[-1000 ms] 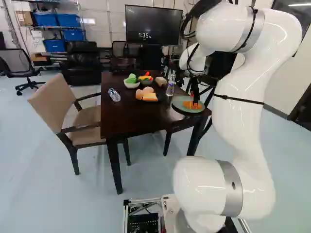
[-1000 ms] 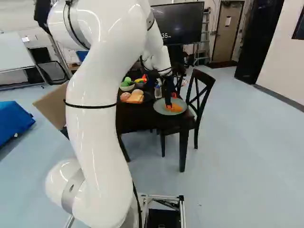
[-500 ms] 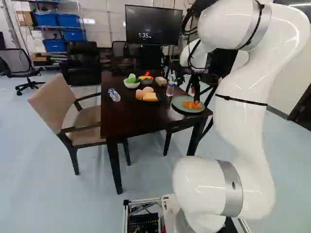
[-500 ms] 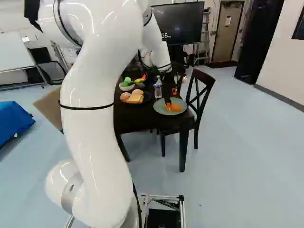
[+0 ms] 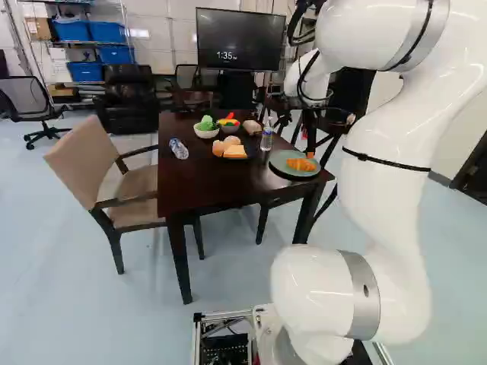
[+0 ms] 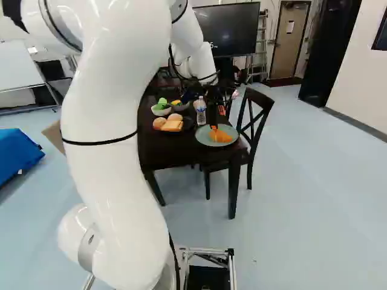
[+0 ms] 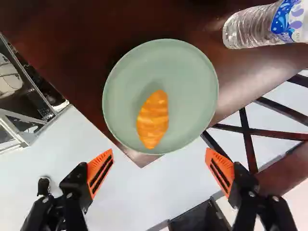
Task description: Move the croissant to the empty plate
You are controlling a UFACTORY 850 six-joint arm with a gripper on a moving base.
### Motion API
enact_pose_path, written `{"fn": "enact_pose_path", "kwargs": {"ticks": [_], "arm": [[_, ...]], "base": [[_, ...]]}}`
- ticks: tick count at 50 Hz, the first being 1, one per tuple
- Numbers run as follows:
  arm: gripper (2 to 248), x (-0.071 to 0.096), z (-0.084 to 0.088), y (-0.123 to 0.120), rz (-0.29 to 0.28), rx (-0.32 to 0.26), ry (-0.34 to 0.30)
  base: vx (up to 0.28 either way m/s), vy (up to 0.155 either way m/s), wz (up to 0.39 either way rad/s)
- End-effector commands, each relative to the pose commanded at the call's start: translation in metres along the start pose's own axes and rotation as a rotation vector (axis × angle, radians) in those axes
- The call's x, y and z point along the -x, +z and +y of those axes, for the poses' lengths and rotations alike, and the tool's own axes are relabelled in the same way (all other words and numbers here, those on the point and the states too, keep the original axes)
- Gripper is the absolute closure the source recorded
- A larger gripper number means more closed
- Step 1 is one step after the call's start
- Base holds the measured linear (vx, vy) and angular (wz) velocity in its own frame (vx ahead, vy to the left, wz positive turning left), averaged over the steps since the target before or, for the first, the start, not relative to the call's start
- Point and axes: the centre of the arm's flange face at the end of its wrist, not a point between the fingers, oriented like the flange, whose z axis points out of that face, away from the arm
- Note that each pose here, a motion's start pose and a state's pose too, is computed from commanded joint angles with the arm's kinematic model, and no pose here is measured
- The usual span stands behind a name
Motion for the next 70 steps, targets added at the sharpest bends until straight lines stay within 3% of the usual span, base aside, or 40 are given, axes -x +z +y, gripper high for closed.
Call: {"fn": "enact_pose_path", "kwargs": {"ticks": [34, 51, 70], "arm": [[3, -0.01, -0.072, -0.071, 0.025, 0.065, -0.009], [3, -0.021, -0.102, -0.103, 0.097, 0.104, 0.04], [3, -0.043, -0.115, -0.136, 0.218, 0.143, 0.105]], "base": [[0.0, 0.0, 0.0], [0.0, 0.0, 0.0], [0.0, 0.0, 0.0]]}}
